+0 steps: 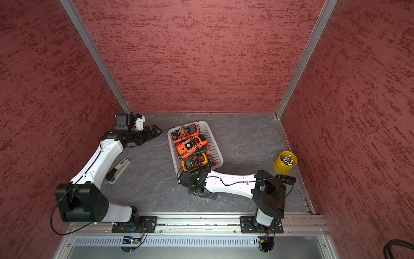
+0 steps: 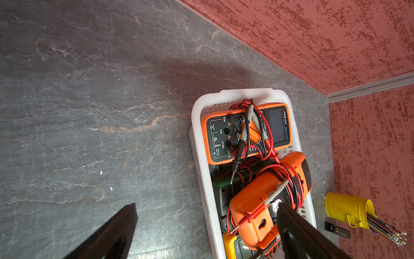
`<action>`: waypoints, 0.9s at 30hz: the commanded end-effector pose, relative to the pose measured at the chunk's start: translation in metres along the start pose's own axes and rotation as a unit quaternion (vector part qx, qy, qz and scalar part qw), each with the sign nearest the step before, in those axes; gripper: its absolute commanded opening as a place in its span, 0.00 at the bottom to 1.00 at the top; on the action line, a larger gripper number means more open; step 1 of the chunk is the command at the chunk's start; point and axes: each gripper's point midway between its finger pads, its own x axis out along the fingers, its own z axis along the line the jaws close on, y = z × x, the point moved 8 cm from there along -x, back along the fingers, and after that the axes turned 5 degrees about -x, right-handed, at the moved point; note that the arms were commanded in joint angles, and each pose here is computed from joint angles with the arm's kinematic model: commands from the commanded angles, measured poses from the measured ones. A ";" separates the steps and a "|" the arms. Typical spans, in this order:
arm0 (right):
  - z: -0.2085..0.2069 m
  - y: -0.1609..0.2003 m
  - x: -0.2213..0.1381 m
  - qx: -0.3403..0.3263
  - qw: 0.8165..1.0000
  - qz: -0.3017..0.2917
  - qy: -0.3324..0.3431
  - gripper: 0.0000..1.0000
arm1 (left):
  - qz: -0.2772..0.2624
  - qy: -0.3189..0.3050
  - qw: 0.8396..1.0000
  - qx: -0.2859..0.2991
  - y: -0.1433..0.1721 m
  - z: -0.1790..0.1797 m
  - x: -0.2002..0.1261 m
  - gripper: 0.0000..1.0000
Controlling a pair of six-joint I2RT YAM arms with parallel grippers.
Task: Put the multimeter into the basket
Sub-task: Adjust the multimeter at the center of the board.
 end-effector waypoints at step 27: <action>-0.068 0.006 0.021 0.034 0.996 0.025 0.076 0.92 | 0.006 -0.015 1.000 0.007 -0.004 0.004 0.004 1.00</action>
